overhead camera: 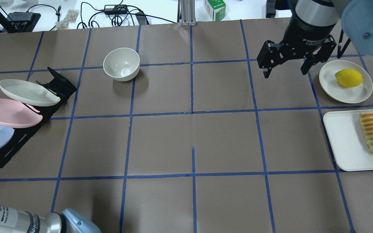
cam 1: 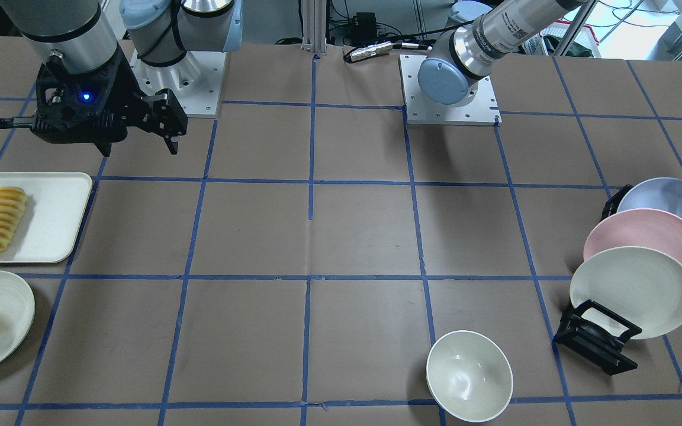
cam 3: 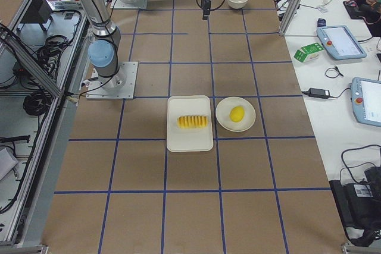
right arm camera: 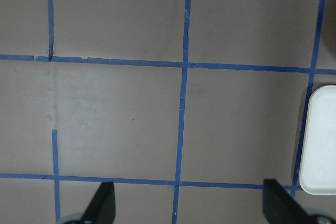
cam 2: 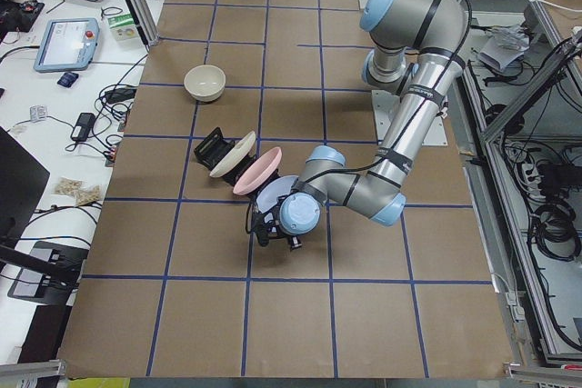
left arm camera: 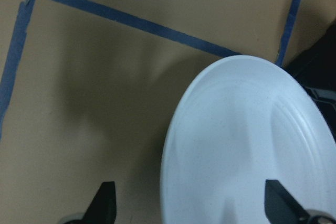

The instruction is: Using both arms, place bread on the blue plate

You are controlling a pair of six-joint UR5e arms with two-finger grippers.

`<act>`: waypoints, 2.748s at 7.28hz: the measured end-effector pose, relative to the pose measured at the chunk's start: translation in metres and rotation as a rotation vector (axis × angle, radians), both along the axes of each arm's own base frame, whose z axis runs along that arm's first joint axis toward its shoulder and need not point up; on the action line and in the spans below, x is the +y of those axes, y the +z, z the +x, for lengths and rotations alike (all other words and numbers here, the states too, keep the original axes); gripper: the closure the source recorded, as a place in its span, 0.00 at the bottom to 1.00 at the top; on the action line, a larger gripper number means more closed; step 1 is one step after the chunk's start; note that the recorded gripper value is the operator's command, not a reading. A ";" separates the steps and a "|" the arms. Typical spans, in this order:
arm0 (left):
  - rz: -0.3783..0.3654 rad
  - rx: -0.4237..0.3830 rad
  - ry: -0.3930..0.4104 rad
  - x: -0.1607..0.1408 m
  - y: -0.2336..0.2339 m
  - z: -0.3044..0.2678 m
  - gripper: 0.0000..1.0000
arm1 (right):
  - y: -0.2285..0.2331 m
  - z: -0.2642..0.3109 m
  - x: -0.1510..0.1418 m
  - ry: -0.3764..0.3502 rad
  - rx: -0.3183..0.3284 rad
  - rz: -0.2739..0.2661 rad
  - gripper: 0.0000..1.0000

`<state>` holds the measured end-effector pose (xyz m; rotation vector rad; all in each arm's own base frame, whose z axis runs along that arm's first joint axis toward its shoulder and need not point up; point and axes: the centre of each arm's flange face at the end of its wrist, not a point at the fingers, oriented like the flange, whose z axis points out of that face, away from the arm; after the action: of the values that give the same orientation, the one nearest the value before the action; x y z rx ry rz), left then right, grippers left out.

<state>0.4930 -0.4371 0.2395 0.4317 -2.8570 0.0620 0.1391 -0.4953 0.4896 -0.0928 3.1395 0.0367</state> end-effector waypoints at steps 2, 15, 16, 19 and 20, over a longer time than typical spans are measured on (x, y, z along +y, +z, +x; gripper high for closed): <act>0.030 0.002 0.003 0.002 -0.009 0.002 0.16 | 0.000 0.000 0.000 -0.001 0.000 0.001 0.00; -0.002 -0.121 -0.008 -0.034 0.063 -0.007 1.00 | 0.000 0.000 0.000 0.002 0.000 -0.002 0.00; -0.001 -0.139 -0.016 -0.035 0.072 -0.010 1.00 | 0.000 0.000 0.000 0.002 0.000 -0.002 0.00; 0.094 -0.188 -0.010 -0.007 0.098 -0.003 1.00 | 0.000 0.000 0.000 0.002 0.000 -0.001 0.00; 0.126 -0.218 -0.003 0.010 0.112 0.004 1.00 | 0.000 0.000 0.000 0.001 0.000 -0.001 0.00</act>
<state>0.4975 -0.4269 0.3511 0.4726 -3.0874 -0.0776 0.1389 -0.4955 0.4897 -0.0948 3.1395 0.0351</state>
